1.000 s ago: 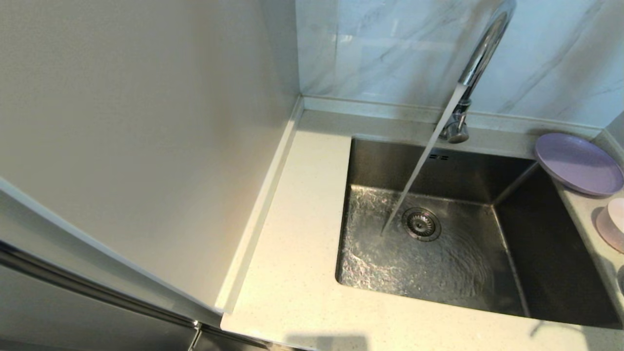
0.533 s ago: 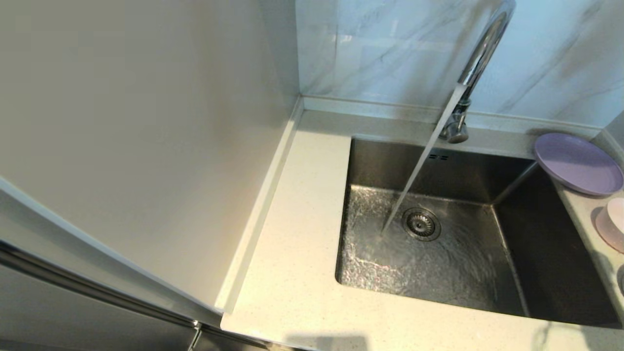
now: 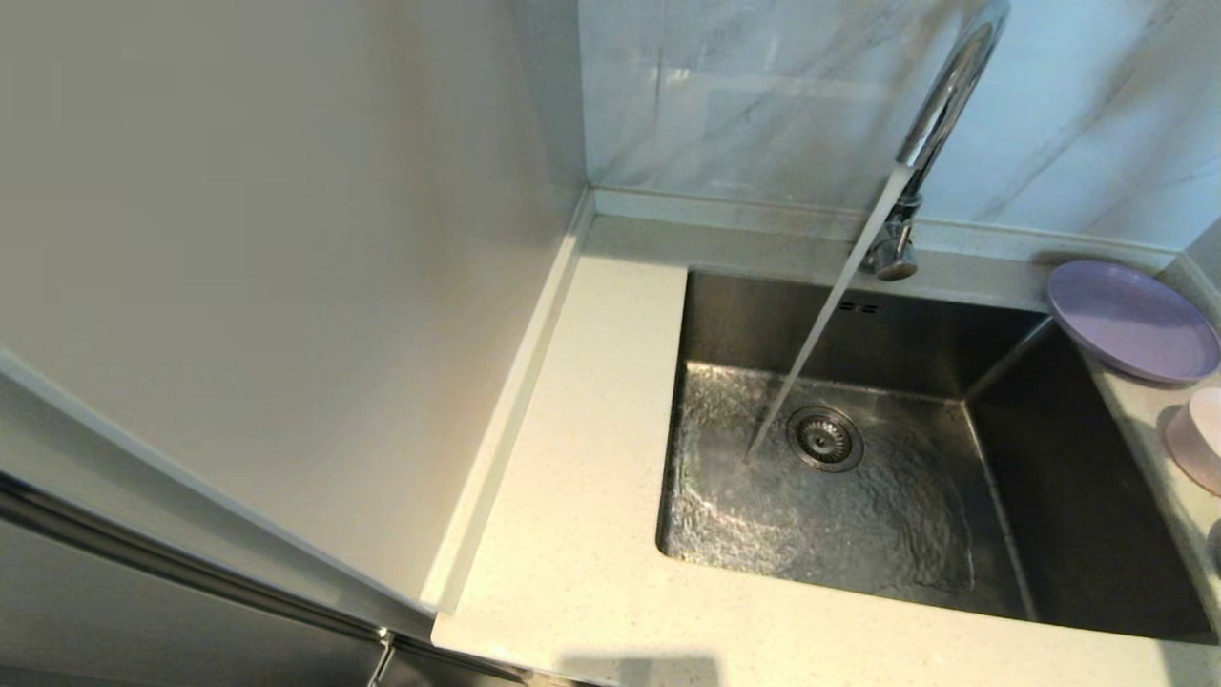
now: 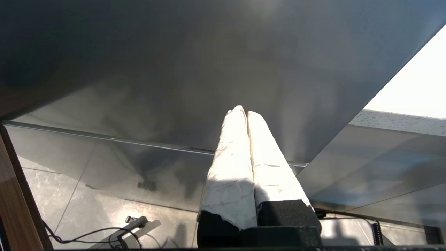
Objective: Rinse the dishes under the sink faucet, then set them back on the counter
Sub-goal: Pick up the plate
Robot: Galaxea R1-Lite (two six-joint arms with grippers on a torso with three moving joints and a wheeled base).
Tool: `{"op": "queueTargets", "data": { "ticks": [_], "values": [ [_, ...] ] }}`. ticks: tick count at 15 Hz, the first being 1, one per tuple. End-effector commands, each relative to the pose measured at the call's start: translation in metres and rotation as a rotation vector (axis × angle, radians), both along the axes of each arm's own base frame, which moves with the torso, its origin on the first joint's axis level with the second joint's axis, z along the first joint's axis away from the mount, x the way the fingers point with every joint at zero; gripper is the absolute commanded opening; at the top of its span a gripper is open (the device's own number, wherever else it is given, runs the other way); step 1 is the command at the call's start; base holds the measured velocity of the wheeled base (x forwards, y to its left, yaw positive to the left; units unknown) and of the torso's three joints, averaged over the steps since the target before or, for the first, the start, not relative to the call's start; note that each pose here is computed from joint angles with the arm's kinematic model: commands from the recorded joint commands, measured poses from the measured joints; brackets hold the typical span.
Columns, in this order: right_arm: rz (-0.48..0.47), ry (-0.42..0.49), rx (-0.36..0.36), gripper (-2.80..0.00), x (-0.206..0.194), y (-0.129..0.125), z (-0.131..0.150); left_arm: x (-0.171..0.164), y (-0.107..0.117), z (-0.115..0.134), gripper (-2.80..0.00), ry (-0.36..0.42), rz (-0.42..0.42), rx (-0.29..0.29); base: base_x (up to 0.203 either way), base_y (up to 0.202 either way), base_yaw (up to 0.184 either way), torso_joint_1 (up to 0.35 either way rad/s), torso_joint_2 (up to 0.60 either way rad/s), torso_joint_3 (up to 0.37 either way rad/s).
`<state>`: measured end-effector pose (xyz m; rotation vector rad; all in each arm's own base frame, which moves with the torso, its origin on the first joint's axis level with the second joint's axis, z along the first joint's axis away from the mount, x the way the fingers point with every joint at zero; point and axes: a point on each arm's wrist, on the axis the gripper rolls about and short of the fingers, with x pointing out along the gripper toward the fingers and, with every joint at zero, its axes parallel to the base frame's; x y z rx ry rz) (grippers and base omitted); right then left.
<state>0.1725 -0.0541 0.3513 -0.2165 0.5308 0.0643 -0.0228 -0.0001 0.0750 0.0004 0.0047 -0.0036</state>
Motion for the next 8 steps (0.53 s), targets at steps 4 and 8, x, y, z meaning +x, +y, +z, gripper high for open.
{"op": "queueTargets", "data": {
  "ticks": [4, 8],
  "values": [
    [-0.033, 0.203, -0.034, -2.80, 0.030, 0.002, -0.001, 0.000, 0.000, 0.000, -2.80, 0.000, -0.001, 0.000, 0.000, 0.000, 0.000, 0.000, 0.00, 0.000],
    [-0.020, 0.212, -0.016, 0.00, 0.035, 0.001, -0.003, 0.000, 0.000, 0.000, -2.80, 0.000, 0.001, 0.000, 0.000, 0.000, 0.000, 0.000, 0.00, 0.000]
  ]
}}
